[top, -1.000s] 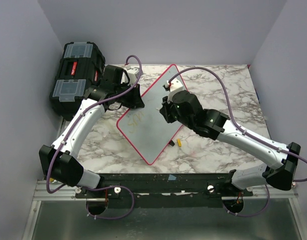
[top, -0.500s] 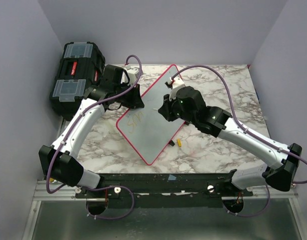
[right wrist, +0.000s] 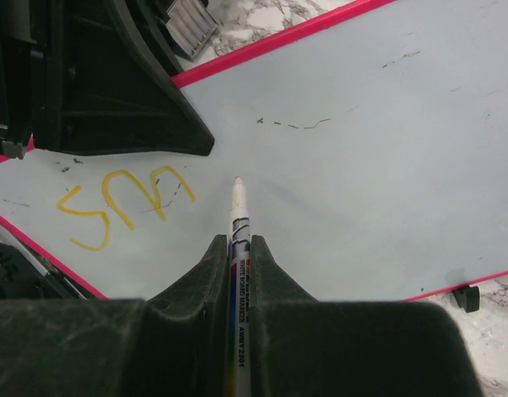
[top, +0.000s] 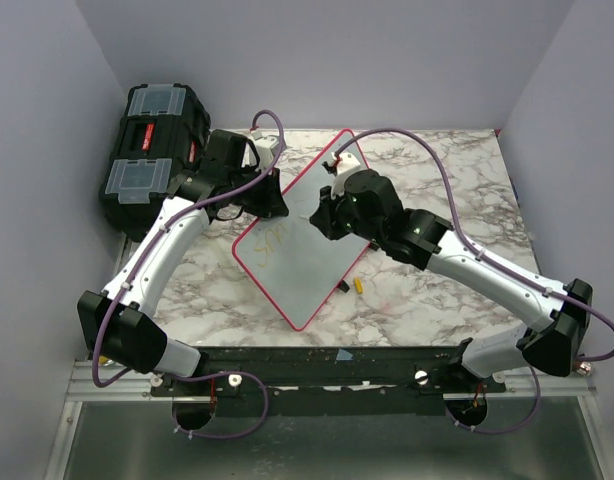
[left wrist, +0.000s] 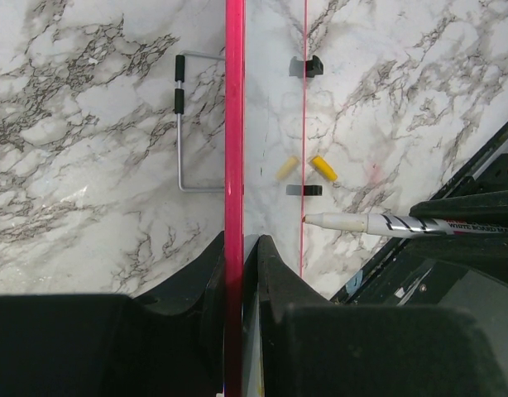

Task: Write a sentence on the whiteboard

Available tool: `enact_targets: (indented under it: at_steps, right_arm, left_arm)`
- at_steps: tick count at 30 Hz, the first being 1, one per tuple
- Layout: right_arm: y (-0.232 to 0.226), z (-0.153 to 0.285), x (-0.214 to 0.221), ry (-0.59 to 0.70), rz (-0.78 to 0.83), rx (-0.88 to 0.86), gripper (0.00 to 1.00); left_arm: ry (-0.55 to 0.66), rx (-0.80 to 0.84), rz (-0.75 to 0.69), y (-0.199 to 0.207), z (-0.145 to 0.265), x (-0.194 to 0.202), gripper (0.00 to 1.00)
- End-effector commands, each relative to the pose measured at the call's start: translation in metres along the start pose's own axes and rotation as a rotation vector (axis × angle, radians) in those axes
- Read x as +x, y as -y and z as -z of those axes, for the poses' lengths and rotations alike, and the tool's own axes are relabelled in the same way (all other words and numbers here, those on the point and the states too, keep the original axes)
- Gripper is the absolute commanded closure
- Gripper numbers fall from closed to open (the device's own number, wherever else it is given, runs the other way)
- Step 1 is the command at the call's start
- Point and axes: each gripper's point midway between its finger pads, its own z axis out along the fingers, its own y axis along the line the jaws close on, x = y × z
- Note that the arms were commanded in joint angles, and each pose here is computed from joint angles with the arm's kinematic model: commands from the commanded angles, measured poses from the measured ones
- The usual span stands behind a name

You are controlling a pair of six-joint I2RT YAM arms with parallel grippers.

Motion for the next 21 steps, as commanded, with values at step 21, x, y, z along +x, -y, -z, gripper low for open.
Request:
enact_targets:
  at_steps: [21]
  right_arm:
    - [0.003, -0.023, -0.025, 0.053, -0.029, 0.011, 0.99]
  left_arm:
    - [0.031, -0.088, -0.116, -0.016, 0.003, -0.012, 1.0]
